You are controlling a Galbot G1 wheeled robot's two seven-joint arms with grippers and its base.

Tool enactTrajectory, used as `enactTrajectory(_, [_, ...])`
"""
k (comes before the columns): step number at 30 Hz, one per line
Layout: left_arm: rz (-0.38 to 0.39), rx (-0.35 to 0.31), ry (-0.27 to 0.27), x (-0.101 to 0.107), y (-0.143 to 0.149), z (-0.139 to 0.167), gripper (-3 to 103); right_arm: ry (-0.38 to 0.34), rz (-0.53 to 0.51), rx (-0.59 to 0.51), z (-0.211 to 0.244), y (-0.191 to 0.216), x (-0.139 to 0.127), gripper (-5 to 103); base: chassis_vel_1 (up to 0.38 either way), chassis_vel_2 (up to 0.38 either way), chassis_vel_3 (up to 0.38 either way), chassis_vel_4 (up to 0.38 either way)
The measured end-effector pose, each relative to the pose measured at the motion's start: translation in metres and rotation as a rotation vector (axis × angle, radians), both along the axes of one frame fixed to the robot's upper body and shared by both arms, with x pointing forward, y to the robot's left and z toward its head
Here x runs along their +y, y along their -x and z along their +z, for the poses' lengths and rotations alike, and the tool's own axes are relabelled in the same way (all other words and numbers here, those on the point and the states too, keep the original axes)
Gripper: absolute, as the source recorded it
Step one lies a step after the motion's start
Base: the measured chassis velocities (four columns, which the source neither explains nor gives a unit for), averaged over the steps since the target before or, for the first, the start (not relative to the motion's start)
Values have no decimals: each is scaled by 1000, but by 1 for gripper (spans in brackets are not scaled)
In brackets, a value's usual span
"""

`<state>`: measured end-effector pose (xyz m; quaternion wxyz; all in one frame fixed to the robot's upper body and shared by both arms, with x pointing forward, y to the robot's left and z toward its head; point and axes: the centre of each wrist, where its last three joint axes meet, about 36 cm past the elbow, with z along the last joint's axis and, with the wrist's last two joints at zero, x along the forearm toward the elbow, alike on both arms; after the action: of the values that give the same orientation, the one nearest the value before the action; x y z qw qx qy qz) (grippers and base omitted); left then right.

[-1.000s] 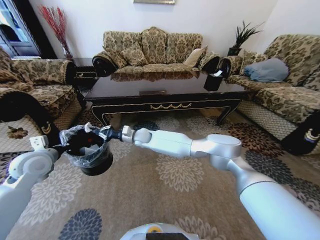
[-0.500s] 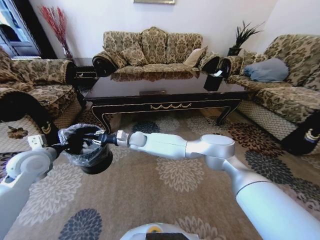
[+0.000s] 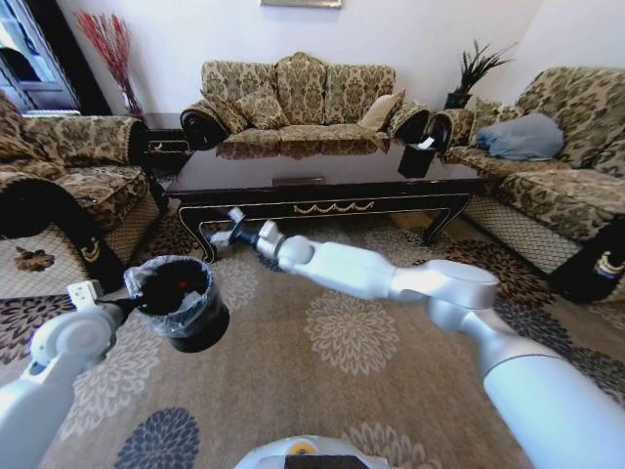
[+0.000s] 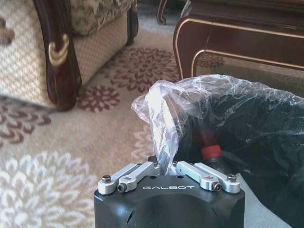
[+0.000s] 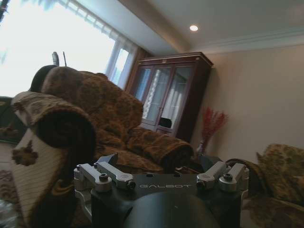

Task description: Move to the front of the table and pick up the trash from the floor, then place it into the trash bin.

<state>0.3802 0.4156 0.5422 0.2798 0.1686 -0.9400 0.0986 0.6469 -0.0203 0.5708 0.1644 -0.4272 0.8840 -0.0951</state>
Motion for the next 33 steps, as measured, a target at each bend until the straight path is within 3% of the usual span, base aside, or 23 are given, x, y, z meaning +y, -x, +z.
enactTrajectory(1, [0,0,0,0,0,0,3,0,0,0,0,0,0,92,0,0,0,0])
enactTrajectory(3, [15,8,29,-1,1,-9,3,-31,-97,13,12,-13,-26,99,0,0,0,0])
enactTrajectory(6, [37,22,71,-1,1,-22,3,-65,-237,22,22,-29,-65,100,0,0,0,0])
enactTrajectory(7, [37,22,71,-1,1,-22,3,-65,-237,22,22,-29,-65,100,0,0,0,0])
enactTrajectory(10, [78,30,114,5,-4,-39,3,-100,-446,30,28,-42,-125,100,0,0,0,0])
enactTrajectory(12, [86,29,126,6,-6,-41,3,-105,-476,31,28,-43,-135,100,0,0,0,0])
enactTrajectory(15, [117,28,172,15,-14,-57,3,-114,-578,27,25,-44,-177,100,0,0,0,0])
enactTrajectory(26, [95,25,185,8,-47,-93,3,-137,-695,39,2,-32,-222,100,0,0,0,0])
enactTrajectory(33, [34,70,172,-21,-71,-113,3,-139,-733,52,-15,-24,-239,100,0,0,0,0])
